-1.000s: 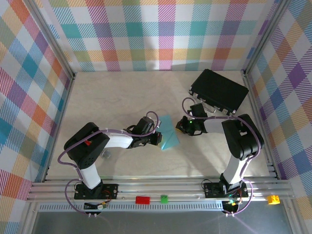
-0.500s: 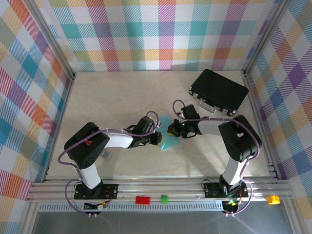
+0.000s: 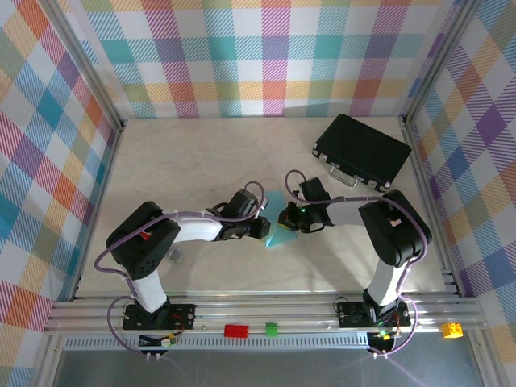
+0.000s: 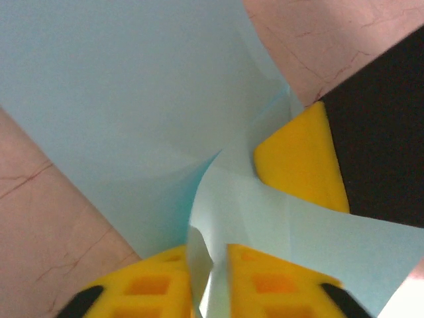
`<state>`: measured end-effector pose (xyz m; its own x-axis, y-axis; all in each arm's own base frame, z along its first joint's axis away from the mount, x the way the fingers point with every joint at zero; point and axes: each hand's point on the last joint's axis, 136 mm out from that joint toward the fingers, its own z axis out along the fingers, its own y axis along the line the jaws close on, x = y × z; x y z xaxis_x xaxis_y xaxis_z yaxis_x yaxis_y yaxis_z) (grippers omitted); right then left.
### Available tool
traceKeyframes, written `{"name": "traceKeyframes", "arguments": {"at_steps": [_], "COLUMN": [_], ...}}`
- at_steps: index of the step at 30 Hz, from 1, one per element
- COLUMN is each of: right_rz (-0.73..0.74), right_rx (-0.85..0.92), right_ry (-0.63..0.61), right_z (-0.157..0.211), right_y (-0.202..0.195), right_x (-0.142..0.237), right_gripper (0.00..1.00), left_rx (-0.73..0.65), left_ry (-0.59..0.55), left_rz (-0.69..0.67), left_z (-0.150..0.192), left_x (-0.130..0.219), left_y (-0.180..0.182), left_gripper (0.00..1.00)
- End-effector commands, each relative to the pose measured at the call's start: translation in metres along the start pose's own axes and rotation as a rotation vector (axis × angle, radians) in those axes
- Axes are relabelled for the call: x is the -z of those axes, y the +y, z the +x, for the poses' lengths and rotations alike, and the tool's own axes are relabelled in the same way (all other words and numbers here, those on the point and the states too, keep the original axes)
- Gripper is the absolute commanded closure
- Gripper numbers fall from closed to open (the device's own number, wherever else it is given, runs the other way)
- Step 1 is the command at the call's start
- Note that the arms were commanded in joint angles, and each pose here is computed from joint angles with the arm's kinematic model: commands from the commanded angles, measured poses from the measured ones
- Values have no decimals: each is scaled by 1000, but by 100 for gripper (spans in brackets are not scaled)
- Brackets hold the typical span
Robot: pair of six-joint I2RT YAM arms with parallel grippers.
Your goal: Fold a paper plane with a square sheet of paper (pick it up from the middle)
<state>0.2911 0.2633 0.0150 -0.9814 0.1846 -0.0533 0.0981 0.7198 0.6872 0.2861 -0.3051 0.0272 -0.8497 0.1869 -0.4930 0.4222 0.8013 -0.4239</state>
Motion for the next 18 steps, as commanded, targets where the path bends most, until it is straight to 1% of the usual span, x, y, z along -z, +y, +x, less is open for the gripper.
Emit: {"name": "traceKeyframes", "arguments": {"at_steps": [1, 4, 7, 8, 10, 11, 12, 13, 14, 17, 18], "right_rz": [190, 192, 201, 203, 203, 203, 204, 207, 209, 209, 210], "right_rx": [-102, -106, -118, -120, -126, -126, -123, -123, -123, -117, -117], "right_ry": [31, 24, 21, 19, 18, 19, 19, 18, 18, 21, 22], "right_z": [25, 25, 27, 27, 28, 28, 28, 28, 28, 29, 29], "right_y": [-51, -50, -53, -54, -54, -54, -54, -55, -55, -55, -55], "right_x": [-3, -4, -6, -6, -6, -6, -6, -5, -5, -5, -5], "right_gripper": [100, 100, 100, 100, 100, 100, 100, 100, 100, 100, 100], "left_rx": [28, 59, 96, 109, 122, 127, 135, 138, 143, 155, 164], "left_ry": [7, -22, -61, -74, -77, -68, -54, -30, -3, 79, 100], "left_rz": [-54, -67, -50, -29, 50, 95, 140, 179, 224, 322, 333], "left_z": [-9, -15, -21, -23, -24, -24, -24, -22, -21, -16, -13], "left_x": [18, 30, 44, 49, 54, 55, 55, 52, 50, 40, 34], "left_y": [3, 2, -4, -8, -23, -31, -39, -46, -55, -71, -72], "left_gripper": [67, 54, 51, 55, 69, 82, 91, 96, 100, 100, 100]}}
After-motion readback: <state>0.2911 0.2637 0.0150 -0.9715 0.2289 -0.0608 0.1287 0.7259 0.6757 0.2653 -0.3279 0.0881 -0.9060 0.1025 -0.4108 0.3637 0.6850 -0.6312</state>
